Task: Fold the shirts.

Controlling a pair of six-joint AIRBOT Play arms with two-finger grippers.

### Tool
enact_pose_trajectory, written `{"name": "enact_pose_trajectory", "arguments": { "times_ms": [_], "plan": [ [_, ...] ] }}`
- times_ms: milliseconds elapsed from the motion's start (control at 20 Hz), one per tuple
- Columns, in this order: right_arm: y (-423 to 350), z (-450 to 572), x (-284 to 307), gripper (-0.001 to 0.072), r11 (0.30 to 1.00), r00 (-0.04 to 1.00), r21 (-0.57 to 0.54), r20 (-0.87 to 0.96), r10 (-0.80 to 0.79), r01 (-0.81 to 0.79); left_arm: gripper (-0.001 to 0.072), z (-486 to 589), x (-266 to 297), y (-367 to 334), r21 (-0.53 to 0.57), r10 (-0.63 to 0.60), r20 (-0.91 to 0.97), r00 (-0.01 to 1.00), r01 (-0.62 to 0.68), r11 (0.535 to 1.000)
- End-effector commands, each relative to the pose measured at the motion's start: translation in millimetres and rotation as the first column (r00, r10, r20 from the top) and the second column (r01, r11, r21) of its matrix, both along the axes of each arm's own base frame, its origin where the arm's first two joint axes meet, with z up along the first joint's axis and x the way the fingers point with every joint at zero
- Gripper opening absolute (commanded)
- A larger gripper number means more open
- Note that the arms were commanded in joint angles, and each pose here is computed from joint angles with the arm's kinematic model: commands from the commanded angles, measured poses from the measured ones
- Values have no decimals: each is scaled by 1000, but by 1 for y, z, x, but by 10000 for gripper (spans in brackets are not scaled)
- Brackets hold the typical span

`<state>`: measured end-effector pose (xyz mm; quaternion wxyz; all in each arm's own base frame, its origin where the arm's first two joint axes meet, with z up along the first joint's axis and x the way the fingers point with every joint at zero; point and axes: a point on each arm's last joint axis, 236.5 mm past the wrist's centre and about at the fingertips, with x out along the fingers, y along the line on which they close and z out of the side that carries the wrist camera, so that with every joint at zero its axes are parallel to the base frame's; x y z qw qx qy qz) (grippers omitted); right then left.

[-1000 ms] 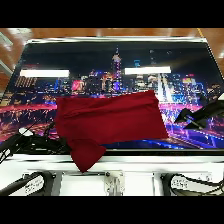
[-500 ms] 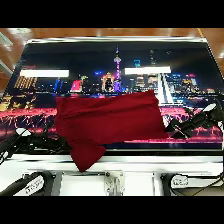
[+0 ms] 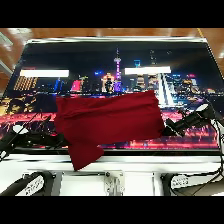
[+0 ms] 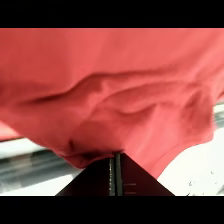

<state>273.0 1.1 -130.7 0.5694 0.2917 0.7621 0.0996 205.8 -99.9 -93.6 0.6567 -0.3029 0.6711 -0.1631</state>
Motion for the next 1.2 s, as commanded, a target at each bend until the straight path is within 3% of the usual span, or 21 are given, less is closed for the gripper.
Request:
{"name": "enact_pose_trajectory", "arguments": {
  "times_ms": [0, 250, 400, 750, 1150],
  "plan": [
    [13, 27, 28, 73, 988, 972, 41, 186, 141, -152, 37, 25, 32, 7, 26, -40, 127, 991, 37, 999],
    [25, 70, 129, 71, 961, 832, -203, 485, 267, -190, 37, 86, 105, 23, 77, -20, 328, 944, -6, 997],
    [24, 85, 195, 71, 939, 741, -338, 612, 277, -72, 37, 92, 149, 41, 110, 32, 396, 918, -82, 991],
    [40, 56, 260, 71, 951, 737, -308, 643, 208, 0, 37, 58, 230, 53, 50, 92, 347, 933, -116, 992],
    [43, 19, 261, 73, 961, 779, -278, 604, 166, 11, 38, 56, 288, 58, -12, 155, 384, 910, -163, 987]
  ]
}}
